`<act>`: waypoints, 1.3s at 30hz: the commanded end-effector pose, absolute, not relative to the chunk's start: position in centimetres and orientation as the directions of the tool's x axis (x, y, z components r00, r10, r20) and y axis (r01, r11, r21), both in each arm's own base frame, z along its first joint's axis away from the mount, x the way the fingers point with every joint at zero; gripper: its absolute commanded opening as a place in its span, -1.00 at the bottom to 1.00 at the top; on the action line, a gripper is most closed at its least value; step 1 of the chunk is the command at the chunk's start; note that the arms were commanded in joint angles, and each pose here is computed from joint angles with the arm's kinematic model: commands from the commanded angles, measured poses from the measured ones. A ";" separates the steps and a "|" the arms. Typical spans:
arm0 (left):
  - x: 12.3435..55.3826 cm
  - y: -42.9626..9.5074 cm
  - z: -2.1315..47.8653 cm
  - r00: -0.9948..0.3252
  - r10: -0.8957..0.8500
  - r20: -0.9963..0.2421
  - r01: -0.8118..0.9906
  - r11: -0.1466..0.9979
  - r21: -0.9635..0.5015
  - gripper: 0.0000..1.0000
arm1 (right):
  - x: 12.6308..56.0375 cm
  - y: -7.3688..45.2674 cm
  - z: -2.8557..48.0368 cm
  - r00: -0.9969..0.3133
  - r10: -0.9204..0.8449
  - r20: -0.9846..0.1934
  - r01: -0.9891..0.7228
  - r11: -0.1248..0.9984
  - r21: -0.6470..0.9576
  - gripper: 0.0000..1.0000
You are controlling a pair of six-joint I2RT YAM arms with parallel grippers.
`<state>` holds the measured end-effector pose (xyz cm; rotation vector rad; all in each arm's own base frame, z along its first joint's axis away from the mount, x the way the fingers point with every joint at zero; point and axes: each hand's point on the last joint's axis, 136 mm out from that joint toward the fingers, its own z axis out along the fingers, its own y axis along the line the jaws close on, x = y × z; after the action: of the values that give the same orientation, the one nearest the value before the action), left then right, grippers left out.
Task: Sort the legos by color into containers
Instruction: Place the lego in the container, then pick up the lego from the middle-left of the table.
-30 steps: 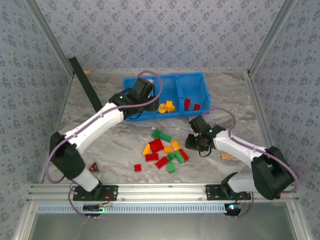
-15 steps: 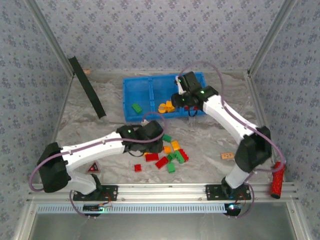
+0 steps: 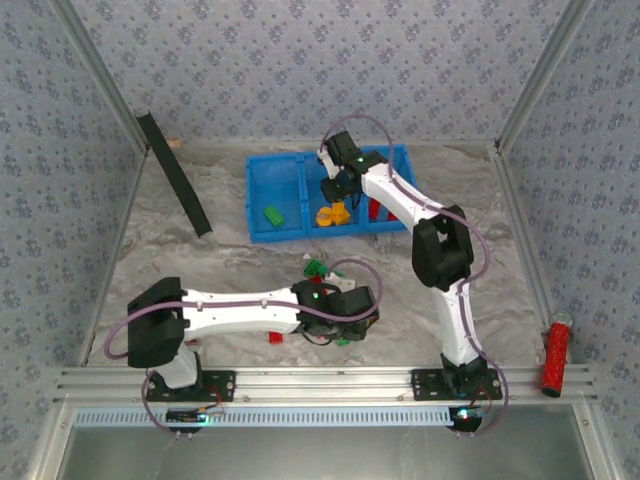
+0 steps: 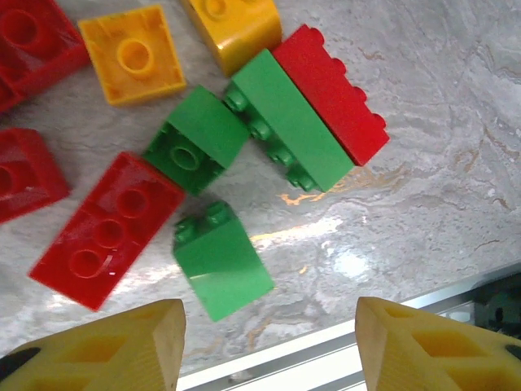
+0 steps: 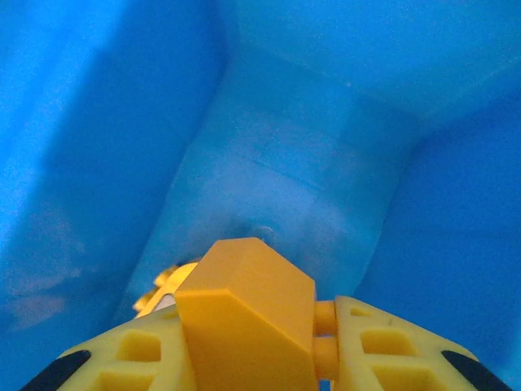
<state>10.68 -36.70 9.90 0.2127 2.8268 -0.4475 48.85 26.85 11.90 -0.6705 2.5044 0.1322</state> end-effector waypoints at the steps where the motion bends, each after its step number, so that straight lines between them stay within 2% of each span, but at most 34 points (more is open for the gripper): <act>1: 10.1 -36.3 9.1 -0.967 0.056 -0.248 0.117 0.965 -0.236 0.16 | 49.4 26.0 11.0 -0.738 -0.454 -0.500 -0.496 0.867 -0.056 -0.34; 8: 9.3 -35.6 7.8 -0.982 0.021 -0.189 0.057 0.981 -0.186 0.17 | 49.2 26.3 9.5 -0.744 -0.448 -0.496 -0.505 0.863 -0.021 -0.20; 12: 8.7 -35.4 6.6 -0.988 0.009 -0.153 0.034 0.987 -0.160 0.17 | 49.2 26.6 9.6 -0.739 -0.447 -0.504 -0.512 0.859 -0.012 -0.05; 22: 9.2 -35.0 5.1 -0.990 -0.024 -0.136 -0.008 0.993 -0.116 0.16 | 48.6 26.9 12.4 -0.708 -0.428 -0.562 -0.524 0.851 0.013 0.30; 32: 9.5 -35.5 3.4 -0.996 -0.033 -0.079 -0.024 0.993 -0.113 0.02 | 46.9 26.5 17.9 -0.662 -0.392 -0.639 -0.530 0.848 0.029 0.22; 39: 9.6 -35.1 2.9 -0.998 -0.037 -0.050 -0.031 0.993 -0.113 -0.30 | 45.2 25.7 22.2 -0.633 -0.349 -0.691 -0.524 0.850 0.050 0.14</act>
<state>9.65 -35.23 2.92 -0.0212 3.0586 -0.1774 46.15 26.44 20.19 -0.6647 2.3337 0.2924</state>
